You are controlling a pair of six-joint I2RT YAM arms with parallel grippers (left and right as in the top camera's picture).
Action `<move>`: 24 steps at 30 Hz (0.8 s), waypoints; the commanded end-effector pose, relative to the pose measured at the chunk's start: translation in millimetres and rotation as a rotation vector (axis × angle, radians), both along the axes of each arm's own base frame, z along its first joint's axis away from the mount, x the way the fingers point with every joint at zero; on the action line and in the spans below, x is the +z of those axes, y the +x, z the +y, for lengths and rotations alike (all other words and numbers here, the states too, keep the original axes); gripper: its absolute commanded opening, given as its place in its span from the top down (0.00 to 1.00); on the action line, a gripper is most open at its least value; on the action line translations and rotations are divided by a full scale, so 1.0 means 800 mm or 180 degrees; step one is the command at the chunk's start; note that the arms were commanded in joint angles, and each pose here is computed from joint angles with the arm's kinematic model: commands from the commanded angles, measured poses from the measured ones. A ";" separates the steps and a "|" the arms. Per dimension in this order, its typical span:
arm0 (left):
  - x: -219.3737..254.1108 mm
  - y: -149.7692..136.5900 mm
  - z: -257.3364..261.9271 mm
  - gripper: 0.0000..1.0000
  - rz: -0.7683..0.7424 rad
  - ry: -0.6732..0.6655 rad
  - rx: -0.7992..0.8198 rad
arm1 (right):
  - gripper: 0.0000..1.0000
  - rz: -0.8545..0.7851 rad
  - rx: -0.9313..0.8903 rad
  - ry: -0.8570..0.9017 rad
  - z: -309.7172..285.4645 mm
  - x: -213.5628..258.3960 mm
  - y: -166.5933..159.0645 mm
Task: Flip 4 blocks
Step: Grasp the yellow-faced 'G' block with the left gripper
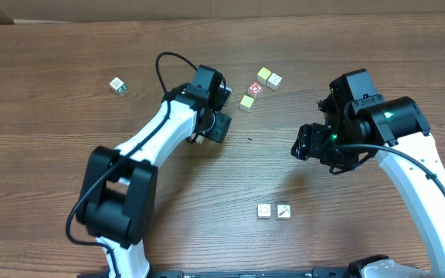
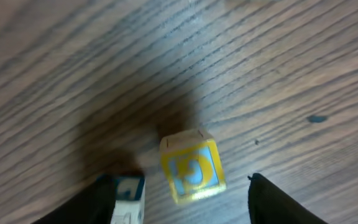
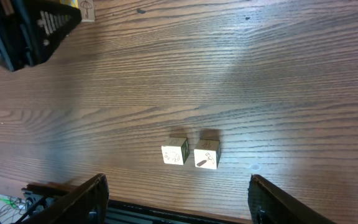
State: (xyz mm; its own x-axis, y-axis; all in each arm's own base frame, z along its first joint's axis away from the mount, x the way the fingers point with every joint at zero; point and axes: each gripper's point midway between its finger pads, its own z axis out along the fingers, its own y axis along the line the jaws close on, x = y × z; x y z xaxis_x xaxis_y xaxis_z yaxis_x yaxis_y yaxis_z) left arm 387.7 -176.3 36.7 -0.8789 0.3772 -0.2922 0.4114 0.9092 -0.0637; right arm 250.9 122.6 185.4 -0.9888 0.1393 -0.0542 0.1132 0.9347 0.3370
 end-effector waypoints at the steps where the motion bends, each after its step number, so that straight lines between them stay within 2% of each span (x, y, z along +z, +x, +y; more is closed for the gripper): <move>1: -0.005 0.003 -0.015 0.47 0.0035 -0.0064 -0.0180 | 0.27 -0.0121 0.0021 0.0006 0.001 0.010 0.005; 5: -0.008 -0.002 -0.026 0.57 0.0078 -0.0129 -0.0192 | 0.27 -0.0128 0.0013 0.0011 0.001 0.011 0.006; 7: -0.007 -0.003 -0.031 0.66 0.0089 -0.0155 -0.0120 | 0.27 -0.0135 0.0016 0.0028 0.003 0.011 0.007; 17: -0.009 0.000 -0.023 0.61 0.0142 -0.0159 0.0461 | 0.27 -0.0130 0.0026 0.0069 0.005 0.012 0.007; 20: -0.009 0.000 -0.021 0.66 0.0150 -0.0154 0.0534 | 0.27 -0.0127 0.0026 0.0070 0.005 0.012 0.006; 22: -0.009 0.000 -0.021 0.76 0.0156 -0.0152 0.0538 | 0.27 -0.0125 0.0028 0.0076 0.006 0.012 0.006; 24: -0.009 -0.001 -0.021 0.79 0.0169 -0.0149 0.0557 | 0.27 -0.0122 0.0031 0.0092 0.007 0.013 0.006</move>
